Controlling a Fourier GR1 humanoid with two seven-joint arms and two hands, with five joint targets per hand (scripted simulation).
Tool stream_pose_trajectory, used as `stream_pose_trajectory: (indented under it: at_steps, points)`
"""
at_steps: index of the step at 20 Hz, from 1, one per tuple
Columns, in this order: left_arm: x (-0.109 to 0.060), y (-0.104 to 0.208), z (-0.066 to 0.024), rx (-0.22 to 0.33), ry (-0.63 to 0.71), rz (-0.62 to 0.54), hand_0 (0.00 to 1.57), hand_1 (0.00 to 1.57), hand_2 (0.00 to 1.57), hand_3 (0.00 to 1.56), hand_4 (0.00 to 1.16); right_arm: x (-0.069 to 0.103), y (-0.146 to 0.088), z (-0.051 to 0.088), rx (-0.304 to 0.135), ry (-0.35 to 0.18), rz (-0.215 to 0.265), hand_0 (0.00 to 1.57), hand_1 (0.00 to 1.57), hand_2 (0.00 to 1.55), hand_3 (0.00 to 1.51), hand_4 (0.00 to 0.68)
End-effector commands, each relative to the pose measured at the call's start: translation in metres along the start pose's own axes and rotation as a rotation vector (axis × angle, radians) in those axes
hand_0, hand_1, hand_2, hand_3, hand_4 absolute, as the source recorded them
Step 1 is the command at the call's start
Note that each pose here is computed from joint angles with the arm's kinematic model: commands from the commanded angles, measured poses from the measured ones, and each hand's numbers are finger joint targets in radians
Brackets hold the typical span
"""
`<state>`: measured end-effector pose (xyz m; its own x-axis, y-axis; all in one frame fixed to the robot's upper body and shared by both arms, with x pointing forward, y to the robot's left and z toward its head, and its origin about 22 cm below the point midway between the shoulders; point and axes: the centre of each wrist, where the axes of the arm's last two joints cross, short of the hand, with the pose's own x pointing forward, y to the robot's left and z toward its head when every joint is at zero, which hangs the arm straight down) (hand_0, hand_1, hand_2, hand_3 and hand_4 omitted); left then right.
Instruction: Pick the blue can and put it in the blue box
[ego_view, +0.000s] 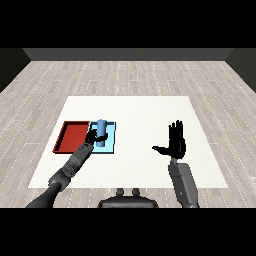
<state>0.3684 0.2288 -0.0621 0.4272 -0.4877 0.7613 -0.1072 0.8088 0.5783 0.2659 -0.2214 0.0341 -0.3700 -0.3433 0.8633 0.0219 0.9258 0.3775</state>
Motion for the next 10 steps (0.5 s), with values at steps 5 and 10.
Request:
stream_pose_trajectory:
  at_steps: [5,10]
  points:
    - [-0.016,-0.012,0.0018,0.059,0.217,0.114,1.46,1.46,1.31,0.0,0.7,-0.012,-0.02,-0.005,-0.023,0.026,0.042,0.0,0.0,0.0,0.0,0.0]
    - [0.003,-0.002,-0.0084,-0.009,0.257,0.038,0.0,0.0,0.0,0.0,0.0,-0.013,-0.014,-0.002,-0.019,-0.003,0.021,0.0,0.0,0.0,0.0,0.0]
